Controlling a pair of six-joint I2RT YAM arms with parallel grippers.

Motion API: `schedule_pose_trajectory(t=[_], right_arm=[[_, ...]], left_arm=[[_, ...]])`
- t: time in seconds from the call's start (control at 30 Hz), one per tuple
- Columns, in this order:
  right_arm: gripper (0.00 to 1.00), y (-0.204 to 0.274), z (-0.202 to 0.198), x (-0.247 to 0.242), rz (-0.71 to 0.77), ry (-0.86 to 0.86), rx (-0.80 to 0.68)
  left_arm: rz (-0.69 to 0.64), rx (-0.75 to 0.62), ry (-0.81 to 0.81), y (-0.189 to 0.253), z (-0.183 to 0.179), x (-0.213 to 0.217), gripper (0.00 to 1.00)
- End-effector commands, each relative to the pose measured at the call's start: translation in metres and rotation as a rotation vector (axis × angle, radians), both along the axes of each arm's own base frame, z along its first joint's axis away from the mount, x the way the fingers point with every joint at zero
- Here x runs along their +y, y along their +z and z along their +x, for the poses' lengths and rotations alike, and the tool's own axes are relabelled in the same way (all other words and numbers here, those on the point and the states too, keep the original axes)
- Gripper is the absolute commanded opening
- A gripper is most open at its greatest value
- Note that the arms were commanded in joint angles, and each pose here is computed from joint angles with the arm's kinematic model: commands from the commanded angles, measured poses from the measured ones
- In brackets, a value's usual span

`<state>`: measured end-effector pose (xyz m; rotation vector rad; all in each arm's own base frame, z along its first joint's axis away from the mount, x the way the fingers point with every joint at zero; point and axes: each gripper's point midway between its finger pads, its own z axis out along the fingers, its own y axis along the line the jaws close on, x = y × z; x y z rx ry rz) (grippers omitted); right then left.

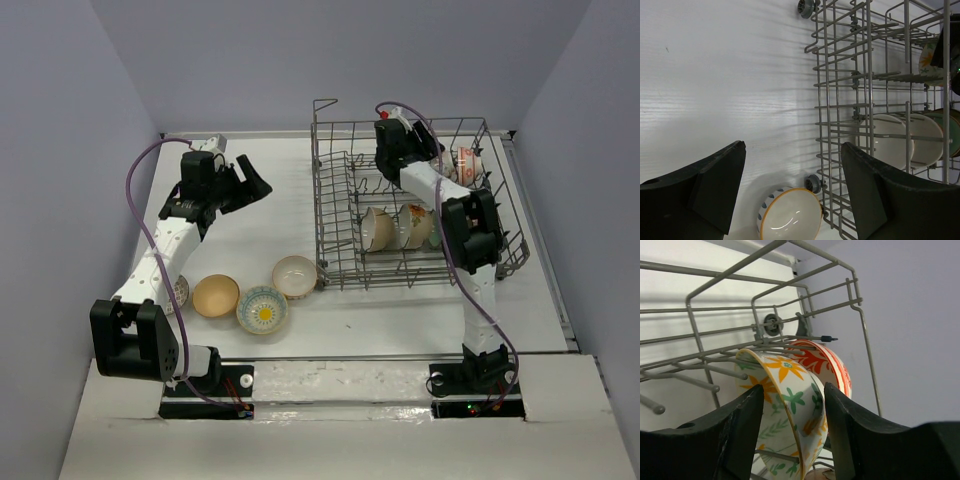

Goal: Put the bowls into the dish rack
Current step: Insert the bowl into the dish rack.

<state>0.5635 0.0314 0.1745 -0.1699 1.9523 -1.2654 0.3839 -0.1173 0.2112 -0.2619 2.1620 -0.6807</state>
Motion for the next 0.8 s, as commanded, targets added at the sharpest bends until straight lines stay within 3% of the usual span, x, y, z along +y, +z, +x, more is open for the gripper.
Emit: schedule_pose_trajectory(t=[0.0,0.3,0.53,0.77], right_arm=[[0.58,0.032,-0.002,0.008,0.187,0.051,-0.073],[0.59,0.034,-0.008,-0.005,0.311,0.034,-0.085],[0.39,0.029,-0.008,-0.028,0.344,-0.026,-0.084],[0.32,0.022,-0.007,-0.042,0.391,-0.052,-0.072]], left_arm=[[-0.015,-0.039,-0.006,0.01,0.001,0.0,0.86],[-0.014,-0.041,-0.005,0.011,0.001,0.0,0.86],[-0.012,-0.039,-0.004,0.009,0.001,0.0,0.86],[-0.012,-0.035,-0.004,0.008,0.002,0.0,0.86]])
